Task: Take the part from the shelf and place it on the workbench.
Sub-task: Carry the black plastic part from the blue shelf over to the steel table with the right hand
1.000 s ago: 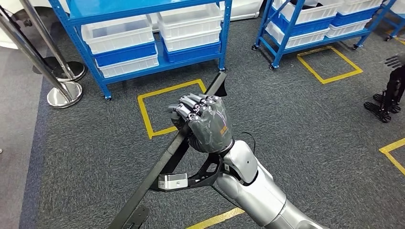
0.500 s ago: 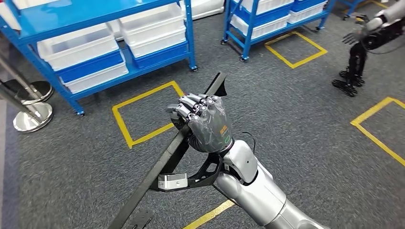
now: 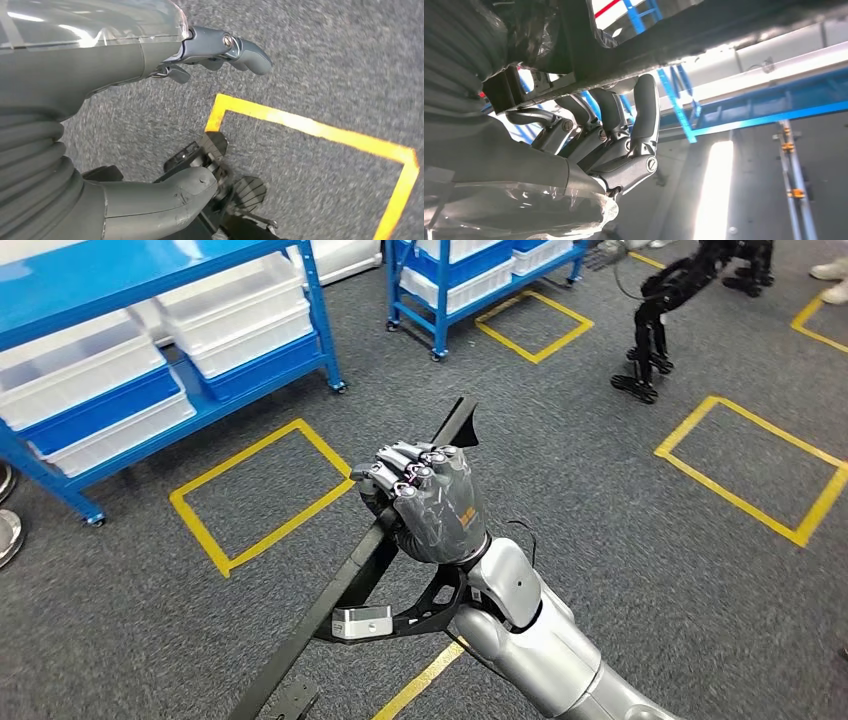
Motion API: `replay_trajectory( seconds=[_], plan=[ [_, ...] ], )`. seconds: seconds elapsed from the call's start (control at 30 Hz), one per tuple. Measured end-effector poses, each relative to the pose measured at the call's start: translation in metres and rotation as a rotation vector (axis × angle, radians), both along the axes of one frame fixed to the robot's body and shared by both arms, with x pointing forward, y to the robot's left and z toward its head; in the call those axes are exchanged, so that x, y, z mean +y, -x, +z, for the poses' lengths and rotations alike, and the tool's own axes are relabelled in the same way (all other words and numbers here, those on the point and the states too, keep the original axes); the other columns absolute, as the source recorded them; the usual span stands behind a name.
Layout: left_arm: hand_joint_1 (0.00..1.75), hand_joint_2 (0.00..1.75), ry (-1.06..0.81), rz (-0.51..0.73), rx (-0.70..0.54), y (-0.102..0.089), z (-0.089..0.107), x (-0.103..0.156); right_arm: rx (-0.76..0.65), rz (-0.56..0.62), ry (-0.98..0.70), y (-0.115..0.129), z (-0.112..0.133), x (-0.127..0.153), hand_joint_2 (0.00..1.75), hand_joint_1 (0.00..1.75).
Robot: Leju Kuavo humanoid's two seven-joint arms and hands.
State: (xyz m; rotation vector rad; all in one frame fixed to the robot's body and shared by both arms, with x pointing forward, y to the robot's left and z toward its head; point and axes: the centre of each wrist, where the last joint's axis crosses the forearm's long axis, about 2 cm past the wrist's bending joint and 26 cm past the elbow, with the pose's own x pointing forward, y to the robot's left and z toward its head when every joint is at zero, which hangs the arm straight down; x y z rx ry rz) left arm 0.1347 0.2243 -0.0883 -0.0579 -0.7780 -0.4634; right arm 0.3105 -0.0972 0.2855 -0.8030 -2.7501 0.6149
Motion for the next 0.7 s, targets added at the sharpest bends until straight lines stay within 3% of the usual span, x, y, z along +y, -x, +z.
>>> replay_trajectory(
  seconds=[0.27, 0.7],
  plan=[
    [0.00, 1.75, 0.008, 0.004, 0.026, 0.007, -0.003, 0.005, -0.003, 0.010, 0.002, 0.000, 0.005, 0.006, 1.75, 1.75],
    [0.00, 1.75, 0.003, 0.005, 0.033, -0.004, 0.001, 0.003, 0.007, -0.001, 0.031, 0.000, 0.005, 0.009, 1.75, 1.75]
  ],
)
